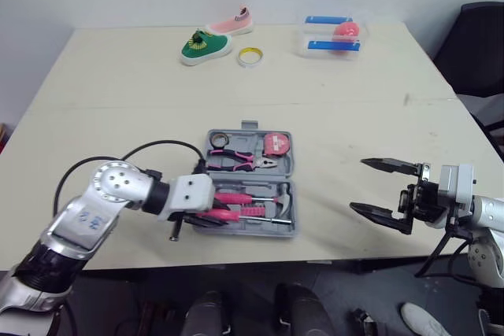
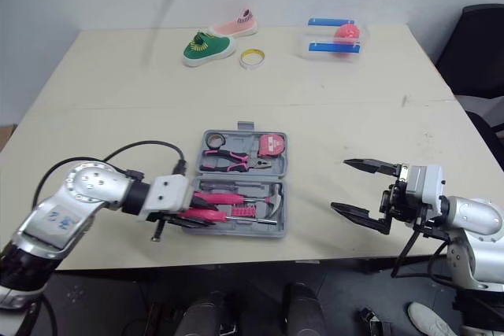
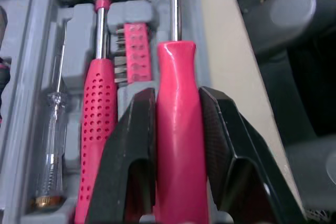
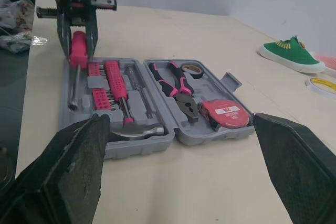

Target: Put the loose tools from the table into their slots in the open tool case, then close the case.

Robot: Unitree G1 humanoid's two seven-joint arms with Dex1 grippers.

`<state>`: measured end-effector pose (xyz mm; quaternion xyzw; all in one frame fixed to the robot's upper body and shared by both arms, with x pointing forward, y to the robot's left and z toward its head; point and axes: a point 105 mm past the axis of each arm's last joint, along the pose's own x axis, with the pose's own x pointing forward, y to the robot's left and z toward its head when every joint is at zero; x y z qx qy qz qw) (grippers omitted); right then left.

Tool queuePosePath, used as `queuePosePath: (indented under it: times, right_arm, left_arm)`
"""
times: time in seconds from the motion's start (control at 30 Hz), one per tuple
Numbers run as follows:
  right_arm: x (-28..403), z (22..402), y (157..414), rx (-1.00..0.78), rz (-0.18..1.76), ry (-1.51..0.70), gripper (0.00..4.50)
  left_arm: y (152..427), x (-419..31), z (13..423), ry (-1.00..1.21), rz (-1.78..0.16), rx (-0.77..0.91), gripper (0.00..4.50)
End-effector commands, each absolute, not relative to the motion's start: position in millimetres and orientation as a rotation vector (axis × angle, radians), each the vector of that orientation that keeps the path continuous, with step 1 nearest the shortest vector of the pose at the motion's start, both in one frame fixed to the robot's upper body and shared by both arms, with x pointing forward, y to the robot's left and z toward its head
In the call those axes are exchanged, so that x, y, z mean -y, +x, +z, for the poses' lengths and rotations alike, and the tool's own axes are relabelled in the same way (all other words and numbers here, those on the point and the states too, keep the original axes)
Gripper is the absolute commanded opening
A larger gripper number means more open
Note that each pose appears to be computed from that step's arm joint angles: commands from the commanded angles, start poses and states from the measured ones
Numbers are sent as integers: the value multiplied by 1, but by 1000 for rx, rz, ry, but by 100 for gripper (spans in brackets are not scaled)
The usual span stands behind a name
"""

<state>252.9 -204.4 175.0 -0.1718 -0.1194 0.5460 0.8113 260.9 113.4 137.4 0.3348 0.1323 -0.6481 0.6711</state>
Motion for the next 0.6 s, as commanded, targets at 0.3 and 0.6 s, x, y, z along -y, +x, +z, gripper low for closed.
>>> queuePosePath:
  times: [0.3, 0.6]
  right_arm:
    - [186, 188, 242, 284, 1167, -384, 450]
    - [179, 191, 245, 277, 1157, -374, 450]
  left_arm:
    - [257, -94, 128, 738, -1450, -380, 56]
    - [256, -89, 130, 721, -1438, -358, 195]
